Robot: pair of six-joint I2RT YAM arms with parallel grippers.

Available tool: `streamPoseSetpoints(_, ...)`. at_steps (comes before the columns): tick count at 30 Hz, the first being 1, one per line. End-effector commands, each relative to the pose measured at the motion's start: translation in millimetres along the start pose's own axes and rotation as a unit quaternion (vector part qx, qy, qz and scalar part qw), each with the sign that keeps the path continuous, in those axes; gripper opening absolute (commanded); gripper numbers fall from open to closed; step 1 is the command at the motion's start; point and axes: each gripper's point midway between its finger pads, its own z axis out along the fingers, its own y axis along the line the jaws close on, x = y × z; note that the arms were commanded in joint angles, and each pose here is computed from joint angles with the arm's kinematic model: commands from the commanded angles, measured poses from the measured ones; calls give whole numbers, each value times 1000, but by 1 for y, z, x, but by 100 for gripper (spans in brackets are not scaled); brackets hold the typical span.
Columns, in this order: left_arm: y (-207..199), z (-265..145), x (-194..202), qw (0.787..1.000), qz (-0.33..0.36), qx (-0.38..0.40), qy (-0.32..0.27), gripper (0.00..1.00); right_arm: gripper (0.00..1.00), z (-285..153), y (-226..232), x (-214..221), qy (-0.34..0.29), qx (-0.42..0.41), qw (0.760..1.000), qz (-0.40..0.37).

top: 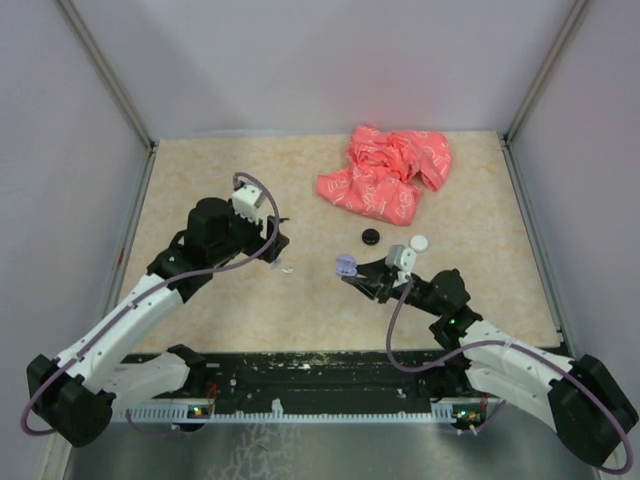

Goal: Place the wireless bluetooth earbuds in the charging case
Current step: Pick up the earbud from the center of the board.

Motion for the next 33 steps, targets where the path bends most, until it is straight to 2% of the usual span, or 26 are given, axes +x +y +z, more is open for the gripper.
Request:
streamPoseSetpoints(1, 26, -1, 16, 996, -25, -76, 49, 80, 0, -3, -8, -19, -33, 25, 999, -29)
streamPoseSetpoints(2, 27, 3, 22, 994, -28, -78, 66, 81, 0, -4, -8, -18, -33, 26, 999, -29)
streamPoseSetpoints(4, 28, 8, 32, 992, -34, -83, 94, 98, 0, -6, -8, -18, -40, 31, 998, -27)
streamPoseSetpoints(5, 30, 11, 36, 990, -37, -87, 107, 100, 0, -6, -9, -16, -39, 34, 998, -26)
streamPoseSetpoints(15, 53, 42, 66, 976, -47, -114, 177, 100, 0, -5, -14, -4, -26, 48, 998, -18)
streamPoseSetpoints(20, 60, 63, 95, 962, -74, -93, 244, 90, 0, -5, -17, -2, -22, 54, 998, -18)
streamPoseSetpoints(30, 72, 85, 140, 919, -86, -90, 375, 57, 0, -5, -20, 1, -17, 61, 998, -17)
streamPoseSetpoints(33, 75, 85, 149, 909, -85, -94, 397, 53, 0, -5, -21, 1, -16, 63, 998, -17)
